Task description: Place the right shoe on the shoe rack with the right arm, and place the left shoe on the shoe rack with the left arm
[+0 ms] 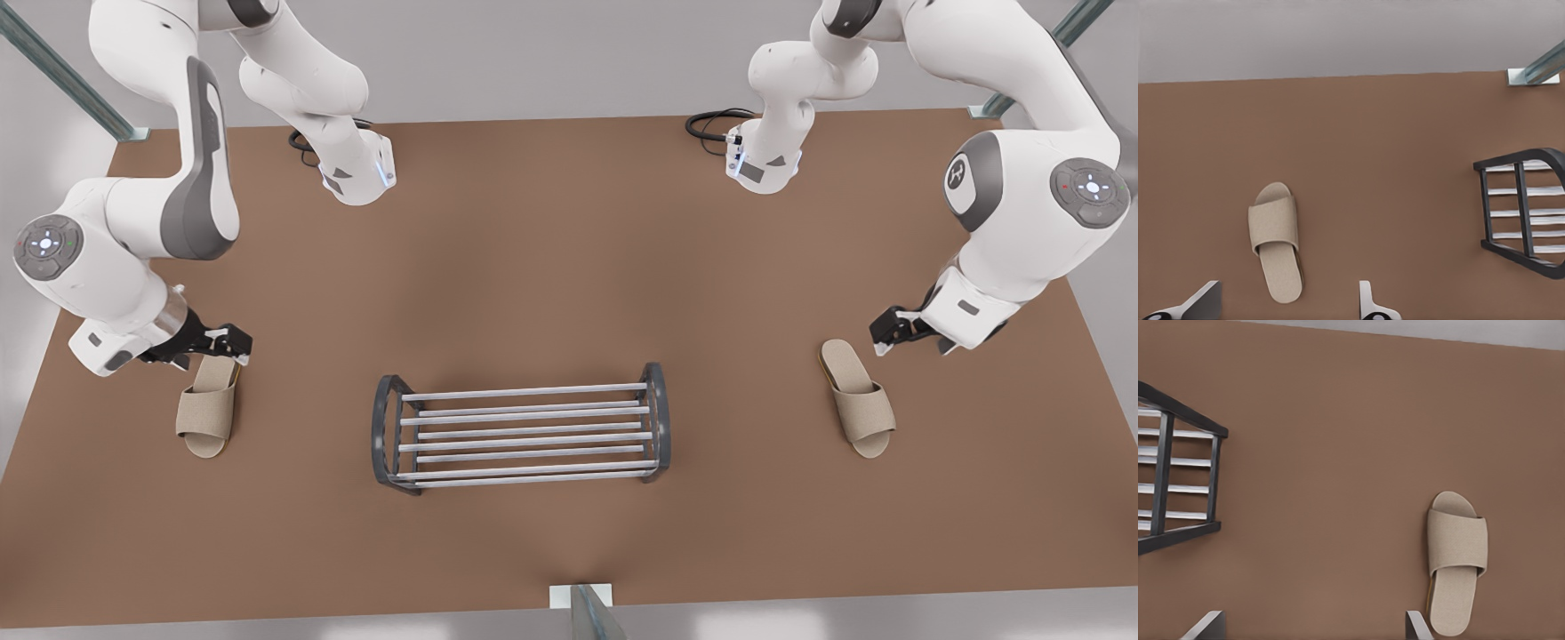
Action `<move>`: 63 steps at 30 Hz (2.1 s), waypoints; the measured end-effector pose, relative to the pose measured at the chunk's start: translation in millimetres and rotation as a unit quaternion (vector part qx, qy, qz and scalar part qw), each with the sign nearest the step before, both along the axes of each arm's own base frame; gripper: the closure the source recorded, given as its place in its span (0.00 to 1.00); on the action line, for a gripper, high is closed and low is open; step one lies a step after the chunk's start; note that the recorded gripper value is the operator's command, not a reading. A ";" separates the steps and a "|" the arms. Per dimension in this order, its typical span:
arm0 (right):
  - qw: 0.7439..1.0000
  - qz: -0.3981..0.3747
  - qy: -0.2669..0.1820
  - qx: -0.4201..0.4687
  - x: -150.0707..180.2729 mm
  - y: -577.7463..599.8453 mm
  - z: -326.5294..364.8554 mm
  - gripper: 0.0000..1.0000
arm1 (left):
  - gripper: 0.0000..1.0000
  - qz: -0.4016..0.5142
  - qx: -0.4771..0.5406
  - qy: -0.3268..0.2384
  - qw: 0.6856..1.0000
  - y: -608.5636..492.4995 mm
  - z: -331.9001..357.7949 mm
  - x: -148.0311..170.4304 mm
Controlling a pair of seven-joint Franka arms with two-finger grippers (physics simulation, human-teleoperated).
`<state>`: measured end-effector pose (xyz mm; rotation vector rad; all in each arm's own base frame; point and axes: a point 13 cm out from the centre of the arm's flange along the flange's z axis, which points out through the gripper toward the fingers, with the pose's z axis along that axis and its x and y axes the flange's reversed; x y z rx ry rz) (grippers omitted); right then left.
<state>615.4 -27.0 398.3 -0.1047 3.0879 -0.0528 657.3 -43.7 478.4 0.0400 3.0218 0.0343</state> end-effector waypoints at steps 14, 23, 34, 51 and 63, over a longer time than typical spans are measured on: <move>0.971 0.168 -0.005 -0.172 -41.8 -69.0 -148.3 0.00 | 0.00 -0.042 0.109 0.077 0.990 49.1 -154.9 -79.7; 0.651 0.592 -0.051 -0.472 12.8 -108.1 -190.9 0.00 | 0.00 -0.403 0.492 -0.089 0.766 135.8 -203.1 -17.2; 0.589 0.646 -0.092 -0.478 -28.9 -153.4 -263.6 0.00 | 0.00 -0.387 0.379 -0.206 0.815 92.2 -307.9 -54.7; 0.678 0.569 -0.153 -0.440 -60.8 -175.4 -278.9 0.00 | 0.00 -0.373 0.370 -0.278 0.804 134.0 -366.0 -45.5; 0.714 0.522 -0.153 -0.440 -76.9 -203.6 -308.6 0.00 | 0.00 -0.306 0.348 -0.307 0.831 145.9 -384.1 -33.0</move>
